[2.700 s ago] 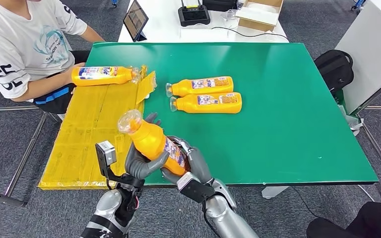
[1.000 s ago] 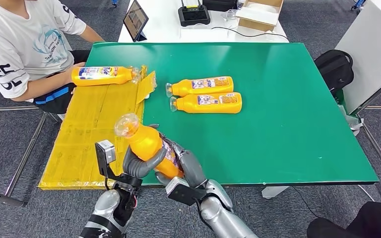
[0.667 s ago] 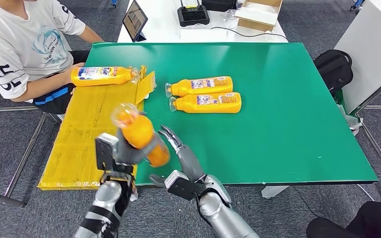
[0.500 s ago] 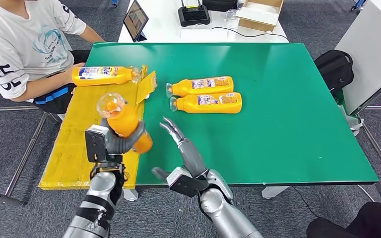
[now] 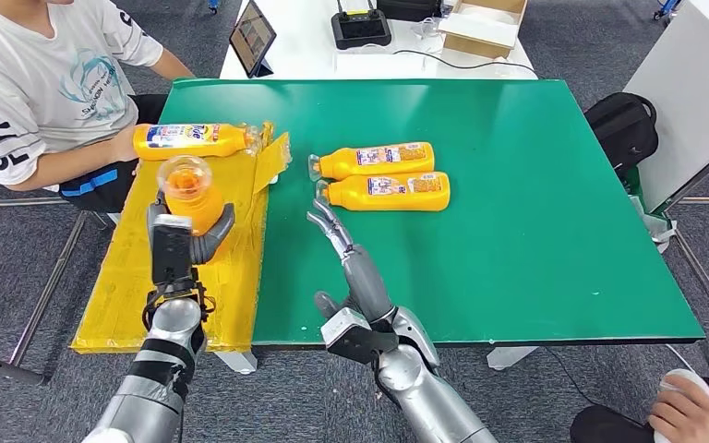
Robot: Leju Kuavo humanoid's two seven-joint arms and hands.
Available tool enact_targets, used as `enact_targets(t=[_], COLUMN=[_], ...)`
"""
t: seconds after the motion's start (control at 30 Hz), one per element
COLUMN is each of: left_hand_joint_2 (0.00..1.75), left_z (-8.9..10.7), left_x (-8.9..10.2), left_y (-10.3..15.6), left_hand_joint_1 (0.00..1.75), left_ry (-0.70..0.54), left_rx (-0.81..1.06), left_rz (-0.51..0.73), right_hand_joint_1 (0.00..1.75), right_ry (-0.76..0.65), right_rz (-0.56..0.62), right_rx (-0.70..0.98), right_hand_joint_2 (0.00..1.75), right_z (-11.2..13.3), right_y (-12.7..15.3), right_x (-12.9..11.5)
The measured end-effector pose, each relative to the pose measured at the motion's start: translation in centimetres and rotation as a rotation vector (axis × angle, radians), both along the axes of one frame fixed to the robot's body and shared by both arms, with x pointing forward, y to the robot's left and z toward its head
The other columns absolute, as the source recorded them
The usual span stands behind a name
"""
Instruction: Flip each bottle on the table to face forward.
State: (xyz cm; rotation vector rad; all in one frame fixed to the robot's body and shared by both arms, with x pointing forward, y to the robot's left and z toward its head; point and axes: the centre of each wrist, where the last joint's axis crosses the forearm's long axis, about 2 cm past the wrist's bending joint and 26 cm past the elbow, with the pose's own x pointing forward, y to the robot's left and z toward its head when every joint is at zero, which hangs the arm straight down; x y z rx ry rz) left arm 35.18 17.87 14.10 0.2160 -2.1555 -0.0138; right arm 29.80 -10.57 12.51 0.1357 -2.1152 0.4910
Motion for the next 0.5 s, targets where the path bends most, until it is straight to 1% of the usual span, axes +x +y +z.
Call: enact_targets(t=[0.03, 0.07, 0.1, 0.17, 0.2, 0.3, 0.4, 0.5], left_hand_joint_2=[1.75, 1.75, 1.75, 1.75, 1.75, 1.75, 1.75, 1.75], left_z=[0.0, 0.0, 0.0, -0.1, -0.2, -0.4, -0.6, -1.2], left_x=[0.2, 0.5, 1.0, 2.1, 2.5, 2.7, 3.4, 4.6], left_y=[0.2, 0.7, 1.6, 3.5, 4.2, 5.0, 5.7, 6.2], left_hand_joint_1=[1.75, 1.75, 1.75, 1.75, 1.75, 1.75, 1.75, 1.75], left_ry=[-0.004, -0.013, -0.033, -0.123, -0.156, -0.119, -0.073, 0.014], left_rx=[0.012, 0.070, 0.284, 0.763, 0.951, 1.039, 1.181, 1.312], left_rz=[0.020, 0.075, 0.156, 0.298, 0.328, 0.364, 0.395, 0.332], right_hand_joint_1=[0.00, 0.00, 0.00, 0.00, 0.00, 0.00, 0.00, 0.00], right_ry=[-0.004, -0.015, -0.043, -0.102, -0.127, -0.161, -0.205, -0.255], right_rz=[-0.003, -0.009, -0.023, -0.050, -0.061, -0.076, -0.123, -0.218], right_rx=[0.003, 0.011, 0.026, 0.058, 0.071, 0.093, 0.127, 0.183], right_hand_joint_2=[0.00, 0.00, 0.00, 0.00, 0.00, 0.00, 0.00, 0.00], right_z=[0.1, 0.2, 0.5, 1.4, 1.8, 2.2, 2.8, 3.9], right_y=[0.0, -0.1, -0.2, -0.2, -0.3, -0.3, -0.4, -0.5], right_x=[0.0, 0.0, 0.1, 0.2, 0.3, 0.3, 0.3, 0.0])
